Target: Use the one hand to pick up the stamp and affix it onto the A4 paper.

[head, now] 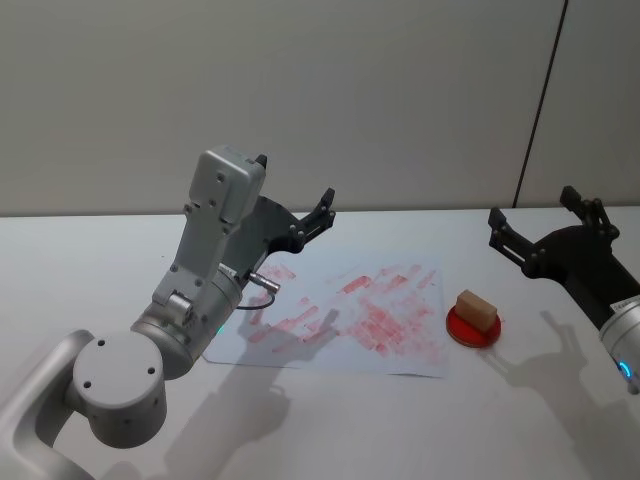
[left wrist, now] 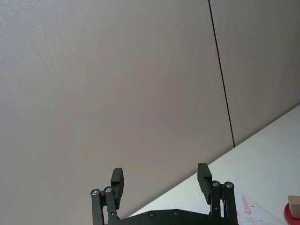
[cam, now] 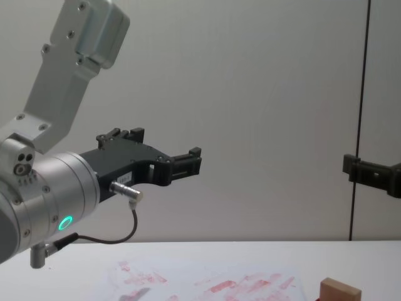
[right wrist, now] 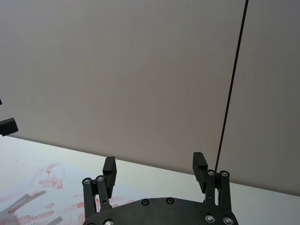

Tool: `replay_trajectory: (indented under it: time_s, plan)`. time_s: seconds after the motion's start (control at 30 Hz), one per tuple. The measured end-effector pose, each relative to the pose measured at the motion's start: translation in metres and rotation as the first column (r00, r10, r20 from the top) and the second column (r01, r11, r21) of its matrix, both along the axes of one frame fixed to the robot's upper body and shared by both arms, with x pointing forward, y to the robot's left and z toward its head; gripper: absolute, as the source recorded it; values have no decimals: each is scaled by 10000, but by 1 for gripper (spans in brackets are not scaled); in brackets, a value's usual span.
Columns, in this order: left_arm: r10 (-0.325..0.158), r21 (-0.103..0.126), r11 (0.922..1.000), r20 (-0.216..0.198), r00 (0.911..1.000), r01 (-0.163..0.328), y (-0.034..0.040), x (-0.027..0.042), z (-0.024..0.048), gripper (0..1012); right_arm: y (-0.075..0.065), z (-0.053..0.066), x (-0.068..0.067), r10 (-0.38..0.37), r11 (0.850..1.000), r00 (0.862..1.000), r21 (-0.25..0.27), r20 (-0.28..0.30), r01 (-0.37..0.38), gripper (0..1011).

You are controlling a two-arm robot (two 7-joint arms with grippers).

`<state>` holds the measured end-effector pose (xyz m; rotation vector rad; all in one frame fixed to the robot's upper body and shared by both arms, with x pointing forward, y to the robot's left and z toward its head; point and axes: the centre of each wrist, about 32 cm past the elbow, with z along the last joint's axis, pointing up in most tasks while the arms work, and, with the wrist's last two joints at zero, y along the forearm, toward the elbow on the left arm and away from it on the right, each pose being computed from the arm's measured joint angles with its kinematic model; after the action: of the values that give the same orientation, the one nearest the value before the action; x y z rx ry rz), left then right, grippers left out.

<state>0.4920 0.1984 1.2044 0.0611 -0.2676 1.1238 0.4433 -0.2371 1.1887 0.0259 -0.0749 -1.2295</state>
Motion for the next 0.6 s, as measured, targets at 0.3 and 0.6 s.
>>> replay_trajectory:
  time_s: [0.3,0.6]
  plan:
    - [0,0,10000,0,10000,0,0,0,0,1001,0,0,0,0,10000,10000,0,0,0,1001]
    - [0,0,10000,0,10000,0,0,0,0,1001,0,0,0,0,10000,10000,0,0,0,1001]
